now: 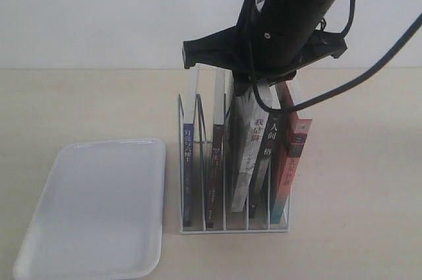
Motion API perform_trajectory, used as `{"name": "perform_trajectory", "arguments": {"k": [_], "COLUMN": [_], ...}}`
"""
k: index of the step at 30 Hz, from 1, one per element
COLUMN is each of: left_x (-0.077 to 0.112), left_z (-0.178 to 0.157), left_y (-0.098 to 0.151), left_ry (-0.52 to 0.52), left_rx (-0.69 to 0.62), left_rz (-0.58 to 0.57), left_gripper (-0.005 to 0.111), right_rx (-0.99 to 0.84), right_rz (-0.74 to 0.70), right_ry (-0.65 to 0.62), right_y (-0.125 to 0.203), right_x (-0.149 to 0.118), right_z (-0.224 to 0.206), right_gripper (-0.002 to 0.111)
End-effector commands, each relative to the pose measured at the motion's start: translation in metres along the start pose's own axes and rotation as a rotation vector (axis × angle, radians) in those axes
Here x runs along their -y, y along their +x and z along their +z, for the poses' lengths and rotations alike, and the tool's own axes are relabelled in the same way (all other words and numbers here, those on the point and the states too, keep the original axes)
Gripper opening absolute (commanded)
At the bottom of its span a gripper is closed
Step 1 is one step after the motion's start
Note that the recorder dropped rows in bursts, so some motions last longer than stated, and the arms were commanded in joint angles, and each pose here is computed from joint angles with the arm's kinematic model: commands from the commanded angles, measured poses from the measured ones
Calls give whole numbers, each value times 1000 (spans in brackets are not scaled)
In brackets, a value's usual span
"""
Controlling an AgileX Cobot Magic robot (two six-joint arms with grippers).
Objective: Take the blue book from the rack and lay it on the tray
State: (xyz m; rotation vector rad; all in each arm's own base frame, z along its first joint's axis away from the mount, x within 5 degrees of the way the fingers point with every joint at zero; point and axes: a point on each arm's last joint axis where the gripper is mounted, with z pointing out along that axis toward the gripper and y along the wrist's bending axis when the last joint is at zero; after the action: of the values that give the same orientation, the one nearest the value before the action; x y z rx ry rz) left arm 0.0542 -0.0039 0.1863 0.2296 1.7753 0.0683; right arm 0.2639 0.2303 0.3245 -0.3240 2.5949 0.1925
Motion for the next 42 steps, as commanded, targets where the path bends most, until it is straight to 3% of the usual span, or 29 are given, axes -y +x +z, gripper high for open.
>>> {"name": "perform_trajectory", "arguments": {"k": [1,18,42], "left_x": [1,1,1], "left_z": [0,0,0], "left_y": [-1,-1,-1], "left_ry": [9,9,9], "left_rx": [14,14,14], "left_rz": [-16,-16,-16], "left_gripper": [5,5,5], "right_rx": [64,64,126], "right_rz": [-7,49,9], "right_ry": [-20,-45,-24], "right_y": [-5,-14,-25], "right_x": [2,2,4], "right_z": [-15,-48,-65], "right_gripper": [0,0,0]}}
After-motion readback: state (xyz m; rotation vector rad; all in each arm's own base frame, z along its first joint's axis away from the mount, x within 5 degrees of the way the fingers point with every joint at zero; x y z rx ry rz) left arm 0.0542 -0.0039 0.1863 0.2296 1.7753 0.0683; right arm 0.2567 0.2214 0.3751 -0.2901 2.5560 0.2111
